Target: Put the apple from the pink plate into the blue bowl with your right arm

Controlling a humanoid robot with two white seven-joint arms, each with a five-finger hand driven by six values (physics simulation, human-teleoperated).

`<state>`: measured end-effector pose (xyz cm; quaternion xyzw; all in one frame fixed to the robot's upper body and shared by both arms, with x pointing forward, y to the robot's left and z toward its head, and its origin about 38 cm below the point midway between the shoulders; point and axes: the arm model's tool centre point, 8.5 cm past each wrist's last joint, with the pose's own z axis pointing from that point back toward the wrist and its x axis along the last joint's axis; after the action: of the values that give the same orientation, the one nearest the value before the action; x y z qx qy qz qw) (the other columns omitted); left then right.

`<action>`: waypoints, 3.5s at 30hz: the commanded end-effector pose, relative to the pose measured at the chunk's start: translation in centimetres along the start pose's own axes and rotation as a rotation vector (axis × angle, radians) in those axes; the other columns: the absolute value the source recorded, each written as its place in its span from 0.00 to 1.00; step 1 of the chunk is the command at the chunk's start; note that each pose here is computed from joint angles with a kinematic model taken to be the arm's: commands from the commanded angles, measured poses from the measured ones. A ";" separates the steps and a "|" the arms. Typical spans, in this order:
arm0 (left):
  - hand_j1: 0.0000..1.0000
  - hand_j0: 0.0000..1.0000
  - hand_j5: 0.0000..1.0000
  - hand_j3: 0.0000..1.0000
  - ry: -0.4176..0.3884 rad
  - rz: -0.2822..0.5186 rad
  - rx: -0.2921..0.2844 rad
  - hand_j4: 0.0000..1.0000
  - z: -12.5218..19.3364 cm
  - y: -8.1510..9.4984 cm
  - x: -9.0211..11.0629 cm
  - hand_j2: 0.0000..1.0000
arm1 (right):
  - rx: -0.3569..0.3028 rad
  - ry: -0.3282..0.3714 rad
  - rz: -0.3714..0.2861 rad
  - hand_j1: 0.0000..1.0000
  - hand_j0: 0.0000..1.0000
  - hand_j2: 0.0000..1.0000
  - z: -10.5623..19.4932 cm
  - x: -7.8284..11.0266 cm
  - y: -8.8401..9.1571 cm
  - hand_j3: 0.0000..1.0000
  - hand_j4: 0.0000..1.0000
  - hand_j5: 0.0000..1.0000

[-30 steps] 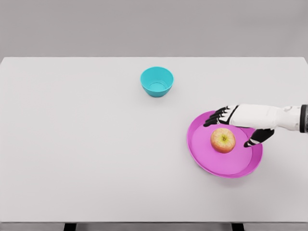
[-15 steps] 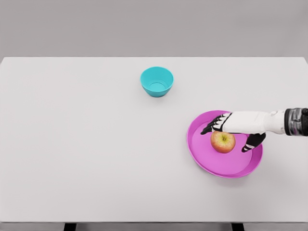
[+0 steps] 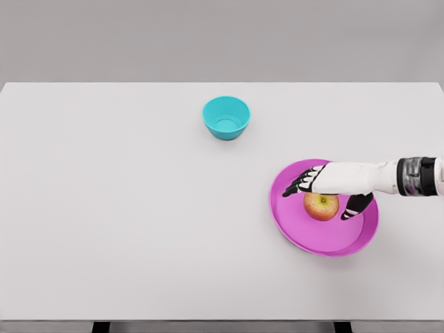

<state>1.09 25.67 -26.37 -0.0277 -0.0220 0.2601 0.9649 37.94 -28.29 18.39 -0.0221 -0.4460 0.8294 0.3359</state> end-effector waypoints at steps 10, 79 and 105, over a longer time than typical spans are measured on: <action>1.00 1.00 1.00 1.00 0.002 0.000 0.001 1.00 0.0 0.1 -0.1 1.00 | 0.022 -0.026 -0.001 0.69 0.69 0.69 -0.2 0.3 0.8 0.69 0.69 0.69; 1.00 1.00 1.00 1.00 0.002 0.000 0.001 1.00 0.0 0.1 -0.1 1.00 | -0.170 0.060 0.140 0.95 0.95 0.95 -16.4 -1.1 -23.1 0.95 0.95 0.95; 1.00 1.00 1.00 1.00 0.002 0.000 0.001 1.00 0.0 0.1 -0.1 1.00 | -0.346 -0.016 0.178 1.00 1.00 1.00 8.6 0.3 -8.7 1.00 1.00 1.00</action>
<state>0.99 25.67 -26.37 -0.0275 -0.0213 0.2602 0.9649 39.02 -29.86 26.81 -0.0750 -0.5699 0.7768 0.2573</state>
